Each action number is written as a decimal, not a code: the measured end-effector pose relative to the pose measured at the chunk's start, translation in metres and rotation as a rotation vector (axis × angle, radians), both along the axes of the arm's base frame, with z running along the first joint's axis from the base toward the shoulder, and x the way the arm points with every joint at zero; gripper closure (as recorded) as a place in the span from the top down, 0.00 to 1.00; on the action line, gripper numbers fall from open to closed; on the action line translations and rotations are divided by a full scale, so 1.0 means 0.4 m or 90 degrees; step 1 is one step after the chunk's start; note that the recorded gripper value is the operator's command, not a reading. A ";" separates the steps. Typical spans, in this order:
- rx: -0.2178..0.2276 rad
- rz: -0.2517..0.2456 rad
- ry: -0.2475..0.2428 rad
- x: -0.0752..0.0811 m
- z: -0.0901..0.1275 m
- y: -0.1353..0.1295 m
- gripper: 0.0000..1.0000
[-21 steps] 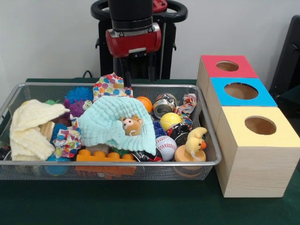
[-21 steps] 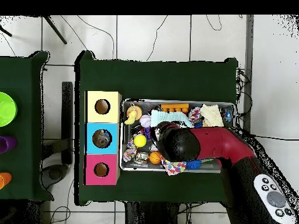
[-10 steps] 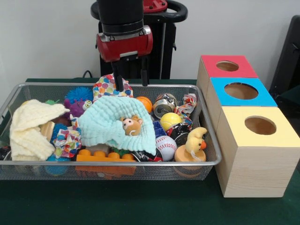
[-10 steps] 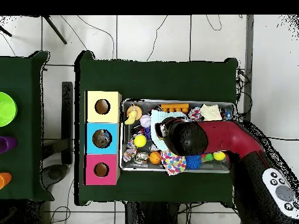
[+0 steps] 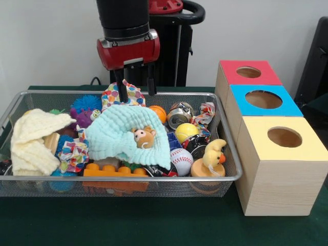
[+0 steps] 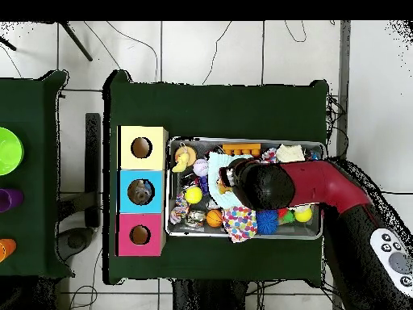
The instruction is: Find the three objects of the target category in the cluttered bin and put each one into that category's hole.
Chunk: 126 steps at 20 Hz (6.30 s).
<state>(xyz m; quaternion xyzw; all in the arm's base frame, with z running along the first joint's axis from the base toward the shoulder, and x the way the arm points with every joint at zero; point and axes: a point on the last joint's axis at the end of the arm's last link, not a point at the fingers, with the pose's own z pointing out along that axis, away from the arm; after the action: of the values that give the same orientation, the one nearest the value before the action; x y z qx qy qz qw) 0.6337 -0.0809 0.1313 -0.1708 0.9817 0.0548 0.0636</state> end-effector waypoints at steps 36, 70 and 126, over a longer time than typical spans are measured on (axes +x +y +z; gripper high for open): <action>0.010 0.043 -0.018 0.082 0.028 -0.080 1.00; -0.014 0.050 -0.048 0.182 0.043 -0.254 1.00; -0.060 0.012 -0.069 0.203 -0.031 -0.435 1.00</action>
<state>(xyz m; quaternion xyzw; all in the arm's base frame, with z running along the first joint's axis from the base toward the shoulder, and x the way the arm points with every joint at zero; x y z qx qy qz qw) 0.7149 -0.2550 0.1190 -0.1855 0.9767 -0.0005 0.1079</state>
